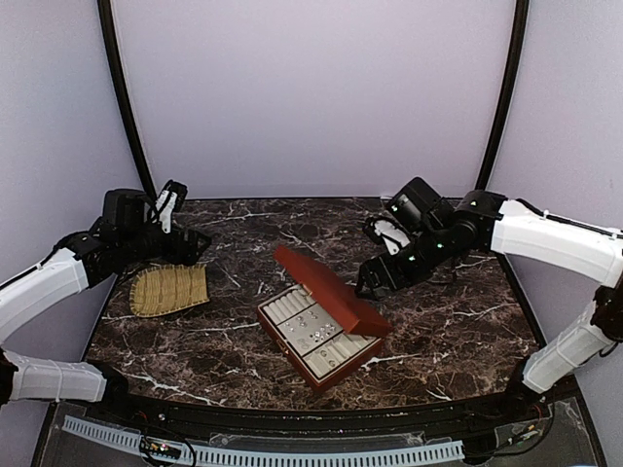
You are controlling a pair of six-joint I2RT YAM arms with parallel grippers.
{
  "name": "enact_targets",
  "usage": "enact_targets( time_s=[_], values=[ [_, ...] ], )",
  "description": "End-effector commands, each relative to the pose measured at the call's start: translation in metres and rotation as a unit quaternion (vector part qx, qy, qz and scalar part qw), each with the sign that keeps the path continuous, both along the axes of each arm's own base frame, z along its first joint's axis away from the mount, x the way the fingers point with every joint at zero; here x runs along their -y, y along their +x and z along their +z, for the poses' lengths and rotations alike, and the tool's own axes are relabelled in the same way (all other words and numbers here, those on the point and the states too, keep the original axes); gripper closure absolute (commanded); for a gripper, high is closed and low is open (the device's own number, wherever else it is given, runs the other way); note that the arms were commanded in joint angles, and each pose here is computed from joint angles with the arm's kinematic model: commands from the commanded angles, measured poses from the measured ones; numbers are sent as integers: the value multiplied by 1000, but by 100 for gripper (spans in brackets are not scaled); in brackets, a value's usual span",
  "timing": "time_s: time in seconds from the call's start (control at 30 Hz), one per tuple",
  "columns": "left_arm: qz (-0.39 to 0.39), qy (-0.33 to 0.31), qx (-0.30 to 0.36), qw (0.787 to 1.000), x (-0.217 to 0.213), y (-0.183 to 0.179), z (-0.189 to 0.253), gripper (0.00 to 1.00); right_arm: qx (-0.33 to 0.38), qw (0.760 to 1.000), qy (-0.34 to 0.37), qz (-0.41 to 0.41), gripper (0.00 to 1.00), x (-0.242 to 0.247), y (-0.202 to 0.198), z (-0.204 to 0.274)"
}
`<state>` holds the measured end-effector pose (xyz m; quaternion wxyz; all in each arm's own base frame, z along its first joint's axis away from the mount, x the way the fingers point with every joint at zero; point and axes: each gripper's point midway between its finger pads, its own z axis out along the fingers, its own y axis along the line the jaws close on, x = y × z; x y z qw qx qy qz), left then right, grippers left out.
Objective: Organize the mixed jewelry
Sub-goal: Close the box lid on the jewelry box, then press the box lid onto the jewelry box.
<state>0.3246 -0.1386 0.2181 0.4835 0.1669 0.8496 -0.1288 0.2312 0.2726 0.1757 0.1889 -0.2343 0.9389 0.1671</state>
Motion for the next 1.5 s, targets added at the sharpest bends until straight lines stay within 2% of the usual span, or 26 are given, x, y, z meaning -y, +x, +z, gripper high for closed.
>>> enact_targets(
  time_s=[0.0, 0.1, 0.23, 0.37, 0.5, 0.63, 0.87, 1.47],
  values=[
    [-47, -23, 6, 999, 16, -4, 7, 13, 12, 997, 49, 52, 2, -38, -25, 11],
    [-79, -68, -20, 994, 33, -13, 5, 13, 18, 998, 36, 37, 1, -44, -34, 1],
    [-103, -135, -69, 983, 60, -30, -10, 13, 29, 999, 12, -27, 1, -41, -40, -8],
    [-121, -171, -111, 971, 91, -50, -35, 12, -17, 993, -5, -117, 1, -24, -61, -32],
    [-130, -192, -150, 961, 116, -58, -62, 12, -78, 982, 32, -169, 1, -25, -87, -54],
    [-135, -177, -167, 960, 127, -56, -80, 12, -108, 975, 65, -181, 1, -37, -104, -72],
    [-130, -124, -188, 965, 130, -54, -113, 11, -100, 975, 69, -184, 1, -46, -102, -78],
    [-102, -41, -260, 959, 108, -83, -188, 14, -142, 971, -29, -191, 1, -14, -129, -139]
  ],
)
